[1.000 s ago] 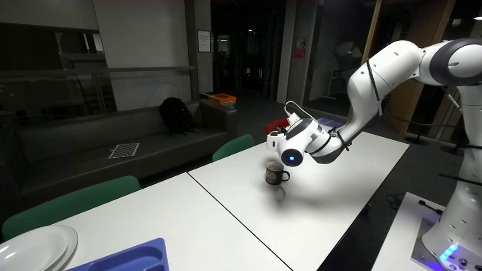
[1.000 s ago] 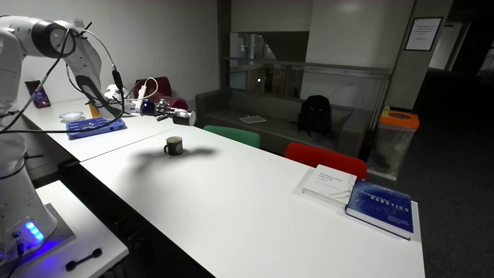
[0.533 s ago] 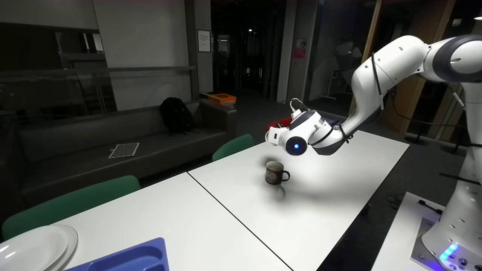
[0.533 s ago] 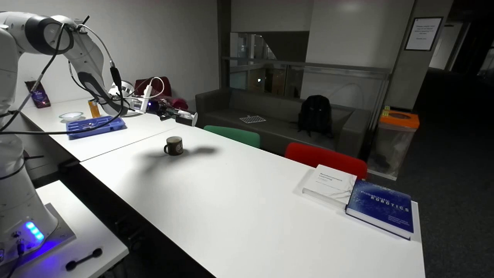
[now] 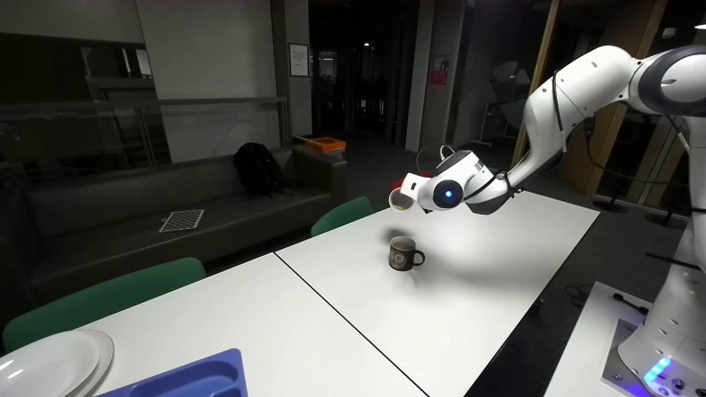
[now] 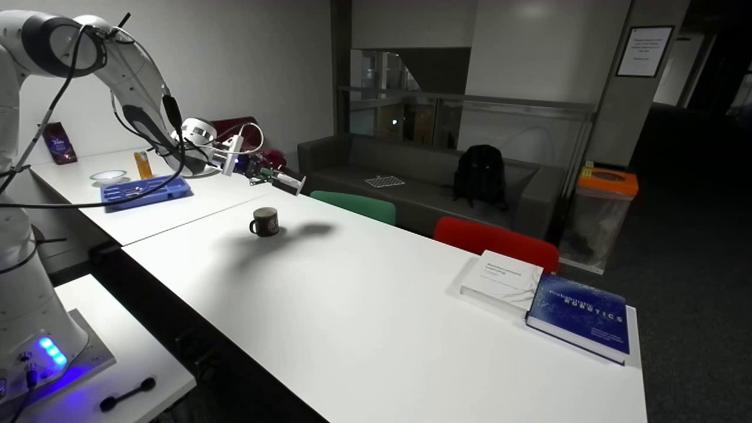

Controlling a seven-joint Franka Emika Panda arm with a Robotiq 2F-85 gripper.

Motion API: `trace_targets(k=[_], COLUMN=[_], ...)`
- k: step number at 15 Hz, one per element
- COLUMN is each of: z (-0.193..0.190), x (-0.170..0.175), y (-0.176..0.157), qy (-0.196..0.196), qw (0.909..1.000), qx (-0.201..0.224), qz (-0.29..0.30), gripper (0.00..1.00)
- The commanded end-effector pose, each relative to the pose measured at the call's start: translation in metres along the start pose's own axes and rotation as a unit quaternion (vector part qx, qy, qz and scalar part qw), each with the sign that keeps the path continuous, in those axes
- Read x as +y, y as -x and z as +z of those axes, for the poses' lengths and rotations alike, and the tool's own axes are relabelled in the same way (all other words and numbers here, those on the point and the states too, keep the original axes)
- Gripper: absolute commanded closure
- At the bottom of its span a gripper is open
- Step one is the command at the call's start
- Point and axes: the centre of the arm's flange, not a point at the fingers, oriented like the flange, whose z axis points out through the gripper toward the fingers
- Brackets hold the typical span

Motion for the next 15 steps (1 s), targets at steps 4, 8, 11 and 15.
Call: trace_targets(k=[4,8,11,15], z=[0.010,0.022,0.031,0.040], x=[0.013,0.006,-0.002,-0.013], y=[0.046,0.068,0.084,0.102], qy=[-0.009,-0.026,-0.041,-0.068], qw=[0.9959,0.9884,0.9796,0.9664], qx=[0.038,0.059,0.076,0.101], qz=[0.082,0.138,0.182,0.226], gripper=[0.95,0.95,0.95,0.95])
